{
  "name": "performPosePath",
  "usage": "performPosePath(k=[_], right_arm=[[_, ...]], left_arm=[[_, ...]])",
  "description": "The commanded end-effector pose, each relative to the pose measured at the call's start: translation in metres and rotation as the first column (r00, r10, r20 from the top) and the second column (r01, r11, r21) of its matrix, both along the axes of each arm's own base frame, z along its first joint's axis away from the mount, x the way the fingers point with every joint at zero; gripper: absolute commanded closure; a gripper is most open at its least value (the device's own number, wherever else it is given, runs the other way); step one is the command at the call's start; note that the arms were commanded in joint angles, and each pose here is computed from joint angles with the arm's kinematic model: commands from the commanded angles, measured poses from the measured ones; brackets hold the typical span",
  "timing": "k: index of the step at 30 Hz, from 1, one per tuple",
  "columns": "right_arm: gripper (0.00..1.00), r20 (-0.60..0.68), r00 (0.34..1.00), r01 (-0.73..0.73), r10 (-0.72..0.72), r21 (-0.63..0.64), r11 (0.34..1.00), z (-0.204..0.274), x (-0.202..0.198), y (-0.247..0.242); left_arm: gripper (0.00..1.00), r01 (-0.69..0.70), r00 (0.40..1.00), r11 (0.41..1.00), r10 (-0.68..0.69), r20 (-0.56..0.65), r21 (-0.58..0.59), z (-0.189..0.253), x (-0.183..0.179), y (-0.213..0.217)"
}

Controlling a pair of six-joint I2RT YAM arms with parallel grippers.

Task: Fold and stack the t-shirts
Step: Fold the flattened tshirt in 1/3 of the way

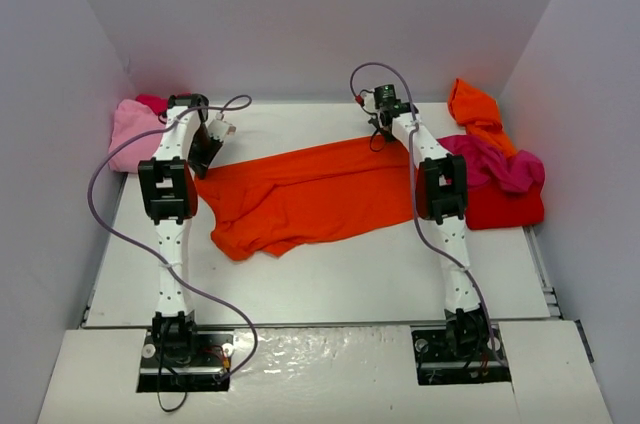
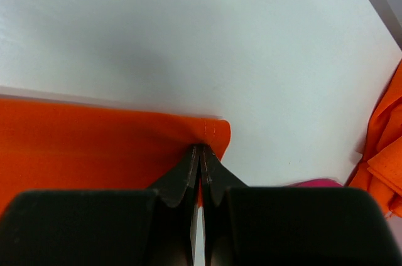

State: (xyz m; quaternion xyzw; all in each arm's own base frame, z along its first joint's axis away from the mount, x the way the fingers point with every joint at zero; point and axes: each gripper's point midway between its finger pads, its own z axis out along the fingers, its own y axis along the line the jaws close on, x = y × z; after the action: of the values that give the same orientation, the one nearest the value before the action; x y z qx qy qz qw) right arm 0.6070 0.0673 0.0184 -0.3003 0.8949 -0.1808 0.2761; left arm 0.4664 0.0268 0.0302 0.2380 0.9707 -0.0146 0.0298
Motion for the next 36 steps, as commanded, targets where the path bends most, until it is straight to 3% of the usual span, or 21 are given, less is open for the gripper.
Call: performPosePath(k=[1,8,15,16,20,24,29,31,33,34,36], right_arm=[[1.0,0.001,0.998,0.056,-0.056,-0.04,0.998,-0.015,0.003,-0.01],[1.0,0.042,0.995,0.095,-0.093,-0.044,0.995,-0.019,0.011,-0.015],[1.0,0.085,0.989,0.128,-0.117,-0.132,0.983,-0.024,0.019,-0.027],[1.0,0.08,0.99,0.13,-0.12,-0.141,0.981,-0.027,0.017,-0.028],[1.0,0.081,0.988,0.145,-0.133,-0.156,0.977,-0.022,0.013,-0.034],[1.0,0.142,0.974,0.194,-0.177,-0.118,0.974,0.001,0.02,-0.043],[0.99,0.285,0.935,0.238,-0.212,-0.06,0.969,0.047,0.037,-0.048],[0.88,0.358,0.904,0.255,-0.235,-0.009,0.967,0.08,0.045,-0.048],[0.51,0.414,0.874,0.263,-0.255,0.038,0.964,0.113,0.048,-0.047],[0.41,0.434,0.863,0.261,-0.258,0.054,0.964,0.126,0.048,-0.046],[0.34,0.476,0.837,0.272,-0.271,0.068,0.96,0.152,0.047,-0.049]], left_arm=[[1.0,0.008,0.999,0.998,-0.011,0.04,0.069,0.011,0.016,0.01],[0.98,0.022,0.994,0.993,-0.034,0.102,0.116,0.009,0.038,0.011],[0.85,0.019,0.972,0.991,-0.049,0.228,0.133,0.023,0.068,-0.004],[0.82,0.012,0.971,0.989,-0.047,0.234,0.149,0.023,0.07,-0.003],[0.51,-0.026,0.966,0.985,-0.02,0.26,0.172,0.025,0.075,-0.001],[0.46,-0.105,0.928,0.984,0.046,0.37,0.142,0.054,0.09,-0.002],[0.41,-0.174,0.829,0.982,0.105,0.549,0.075,0.131,0.104,-0.008],[0.4,-0.18,0.796,0.982,0.112,0.594,0.056,0.158,0.103,-0.011],[0.39,-0.174,0.773,0.984,0.124,0.622,0.02,0.183,0.095,-0.018],[0.39,-0.162,0.766,0.987,0.125,0.631,0.001,0.194,0.09,-0.022],[0.39,-0.138,0.73,0.99,0.118,0.673,-0.024,0.23,0.076,-0.027]])
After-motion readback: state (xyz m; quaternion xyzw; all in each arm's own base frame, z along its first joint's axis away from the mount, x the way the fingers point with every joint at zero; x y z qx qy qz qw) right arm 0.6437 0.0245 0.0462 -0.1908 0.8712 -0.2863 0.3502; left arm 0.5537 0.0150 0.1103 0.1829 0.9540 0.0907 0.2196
